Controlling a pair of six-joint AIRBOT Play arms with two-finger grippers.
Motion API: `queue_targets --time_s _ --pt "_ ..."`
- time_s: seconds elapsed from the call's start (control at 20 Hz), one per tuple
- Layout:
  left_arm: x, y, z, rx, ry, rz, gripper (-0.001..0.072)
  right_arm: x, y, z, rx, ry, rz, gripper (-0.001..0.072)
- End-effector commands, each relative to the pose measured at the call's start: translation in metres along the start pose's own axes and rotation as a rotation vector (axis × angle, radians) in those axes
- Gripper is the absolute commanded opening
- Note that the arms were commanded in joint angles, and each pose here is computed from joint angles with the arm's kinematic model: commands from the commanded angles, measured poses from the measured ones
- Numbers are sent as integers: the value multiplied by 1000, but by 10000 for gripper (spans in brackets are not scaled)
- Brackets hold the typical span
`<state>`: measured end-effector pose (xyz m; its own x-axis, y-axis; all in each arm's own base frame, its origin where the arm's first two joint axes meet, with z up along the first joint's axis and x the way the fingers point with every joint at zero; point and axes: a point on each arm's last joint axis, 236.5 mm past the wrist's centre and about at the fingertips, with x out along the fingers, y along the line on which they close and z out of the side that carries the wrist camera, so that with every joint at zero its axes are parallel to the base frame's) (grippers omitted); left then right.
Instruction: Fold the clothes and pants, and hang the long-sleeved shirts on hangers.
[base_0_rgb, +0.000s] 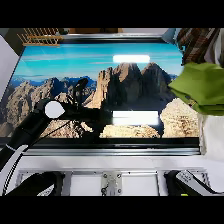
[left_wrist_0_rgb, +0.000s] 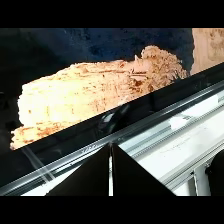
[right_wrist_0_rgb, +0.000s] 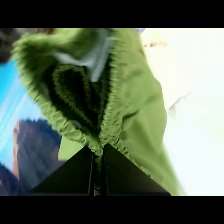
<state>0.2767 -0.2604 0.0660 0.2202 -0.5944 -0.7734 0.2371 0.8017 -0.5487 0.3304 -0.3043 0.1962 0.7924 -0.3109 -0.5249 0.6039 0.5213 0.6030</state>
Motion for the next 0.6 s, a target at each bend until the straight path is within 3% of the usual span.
queue_targets --time_s 0.0,0.55 --pt "0 0 1 2 -3 0 5 -41 -7 41 47 -175 -33 16" --pt "1 -1 6 37 -27 -3 5 -123 -120 -17 -39 20 -648 16"
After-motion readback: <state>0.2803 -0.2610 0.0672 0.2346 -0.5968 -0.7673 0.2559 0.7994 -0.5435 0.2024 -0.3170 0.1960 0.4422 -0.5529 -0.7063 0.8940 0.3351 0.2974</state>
